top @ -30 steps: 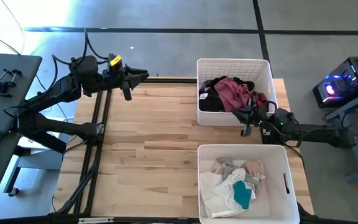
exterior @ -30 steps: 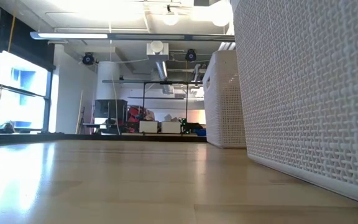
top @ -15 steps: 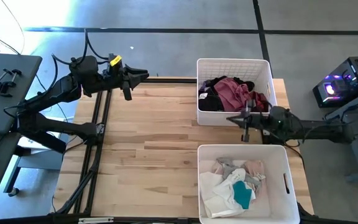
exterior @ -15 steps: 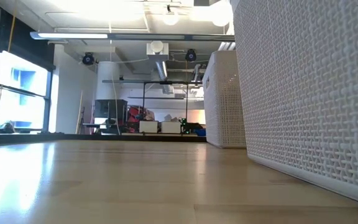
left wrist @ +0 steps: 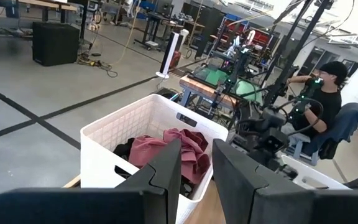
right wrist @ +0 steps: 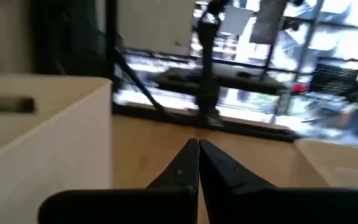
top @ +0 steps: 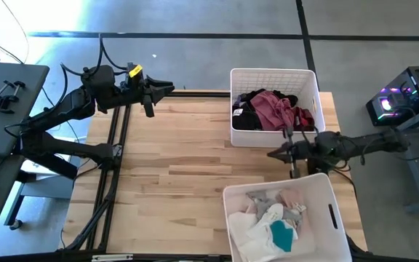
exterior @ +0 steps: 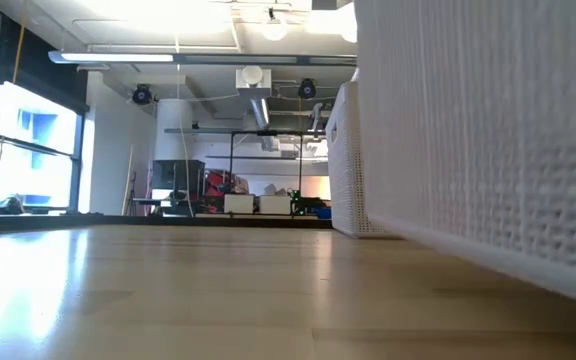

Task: Sort clothes
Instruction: Return to home position

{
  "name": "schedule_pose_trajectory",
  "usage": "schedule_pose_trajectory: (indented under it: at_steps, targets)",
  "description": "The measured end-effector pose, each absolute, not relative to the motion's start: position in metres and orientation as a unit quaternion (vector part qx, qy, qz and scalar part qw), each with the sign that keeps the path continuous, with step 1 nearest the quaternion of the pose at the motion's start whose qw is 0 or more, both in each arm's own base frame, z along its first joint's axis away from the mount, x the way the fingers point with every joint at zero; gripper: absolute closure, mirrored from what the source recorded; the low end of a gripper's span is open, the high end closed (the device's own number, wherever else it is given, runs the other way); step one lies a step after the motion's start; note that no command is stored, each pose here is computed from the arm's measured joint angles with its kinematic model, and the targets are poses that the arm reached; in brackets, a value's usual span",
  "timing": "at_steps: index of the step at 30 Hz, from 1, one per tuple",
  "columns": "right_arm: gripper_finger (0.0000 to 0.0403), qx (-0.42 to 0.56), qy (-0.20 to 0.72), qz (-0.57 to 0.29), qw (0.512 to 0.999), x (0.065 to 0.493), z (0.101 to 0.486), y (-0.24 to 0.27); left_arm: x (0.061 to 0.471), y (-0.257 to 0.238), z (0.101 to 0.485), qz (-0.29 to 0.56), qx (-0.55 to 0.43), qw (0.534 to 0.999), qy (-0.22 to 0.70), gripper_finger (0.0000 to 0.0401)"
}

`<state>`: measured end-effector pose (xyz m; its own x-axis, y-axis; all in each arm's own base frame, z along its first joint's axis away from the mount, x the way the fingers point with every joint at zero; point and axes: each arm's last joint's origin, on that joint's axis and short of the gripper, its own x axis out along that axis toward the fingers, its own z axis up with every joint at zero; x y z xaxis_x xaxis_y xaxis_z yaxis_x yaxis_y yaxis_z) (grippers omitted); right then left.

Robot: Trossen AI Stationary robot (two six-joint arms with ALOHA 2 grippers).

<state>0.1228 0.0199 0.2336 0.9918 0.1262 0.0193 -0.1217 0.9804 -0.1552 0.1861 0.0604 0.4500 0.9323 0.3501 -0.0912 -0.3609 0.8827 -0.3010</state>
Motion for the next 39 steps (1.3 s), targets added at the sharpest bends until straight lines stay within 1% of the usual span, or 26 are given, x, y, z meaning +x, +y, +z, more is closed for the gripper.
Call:
schedule_pose_trajectory:
  at_steps: [4,16,21,23,29,33,36,39]
  targets:
    - [0.0403,-0.017,-0.001,0.092,0.996,0.123,0.232,0.025,0.186,0.060,0.450,0.183,-0.158,0.970,0.017,0.0323]
    - [0.0403,0.017,0.035,0.085,0.996,0.130,0.225,0.025,0.190,0.061,0.447,0.186,-0.148,0.971,0.029,0.0325]
    - [0.0403,0.077,0.039,0.061,0.994,0.131,0.225,0.021,0.203,0.059,0.441,0.181,-0.116,0.975,0.052,0.0347]
    - [0.0403,0.086,0.047,0.053,0.994,0.131,0.223,0.020,0.208,0.058,0.438,0.181,-0.108,0.976,0.061,0.0357]
    - [0.0403,0.066,0.062,0.032,0.995,0.131,0.220,0.015,0.218,0.059,0.432,0.179,-0.108,0.975,0.076,0.0381]
    - [0.0403,0.046,0.062,-0.008,0.997,0.131,0.219,0.010,0.222,0.057,0.430,0.163,-0.085,0.979,0.088,0.0397]
    - [0.0403,0.042,0.057,-0.027,0.997,0.132,0.220,0.007,0.223,0.050,0.436,0.124,-0.091,0.980,0.126,0.0400]
    - [0.0403,0.042,0.057,-0.033,0.997,0.132,0.220,0.006,0.221,0.035,0.440,0.066,-0.118,0.965,0.223,0.0401]
